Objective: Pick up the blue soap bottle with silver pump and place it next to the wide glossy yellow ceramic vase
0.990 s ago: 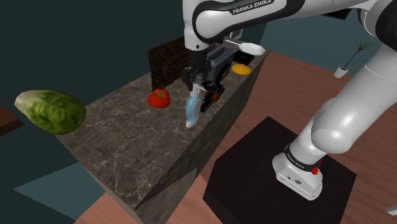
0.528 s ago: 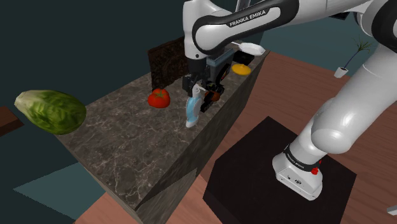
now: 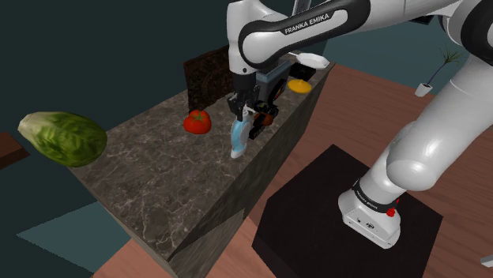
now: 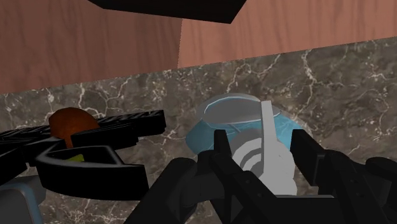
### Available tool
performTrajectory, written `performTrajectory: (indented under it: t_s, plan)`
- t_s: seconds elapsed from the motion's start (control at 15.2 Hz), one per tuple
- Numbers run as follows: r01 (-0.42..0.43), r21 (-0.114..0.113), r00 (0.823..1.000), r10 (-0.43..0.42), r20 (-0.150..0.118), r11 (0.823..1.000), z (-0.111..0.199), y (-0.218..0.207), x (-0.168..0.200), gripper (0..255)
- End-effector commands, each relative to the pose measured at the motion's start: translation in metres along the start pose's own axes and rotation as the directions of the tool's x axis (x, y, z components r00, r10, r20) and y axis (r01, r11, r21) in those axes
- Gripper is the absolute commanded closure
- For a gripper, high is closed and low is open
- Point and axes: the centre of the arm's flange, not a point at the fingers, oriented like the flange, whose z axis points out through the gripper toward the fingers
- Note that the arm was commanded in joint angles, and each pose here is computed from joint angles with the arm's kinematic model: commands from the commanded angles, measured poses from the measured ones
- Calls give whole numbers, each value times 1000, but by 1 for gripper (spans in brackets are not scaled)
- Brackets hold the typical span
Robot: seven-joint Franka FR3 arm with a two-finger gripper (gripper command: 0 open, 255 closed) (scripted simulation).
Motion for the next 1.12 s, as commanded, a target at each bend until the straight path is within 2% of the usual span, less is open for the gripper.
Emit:
performTrajectory:
  t_s: [0.0,0.46,1.06]
  plan:
    - [0,0,1000,0,0,1000,0,0,0,255]
    - [0,0,1000,0,0,1000,0,0,0,255]
    - [0,0,1000,0,0,1000,-47,1,-6,255]
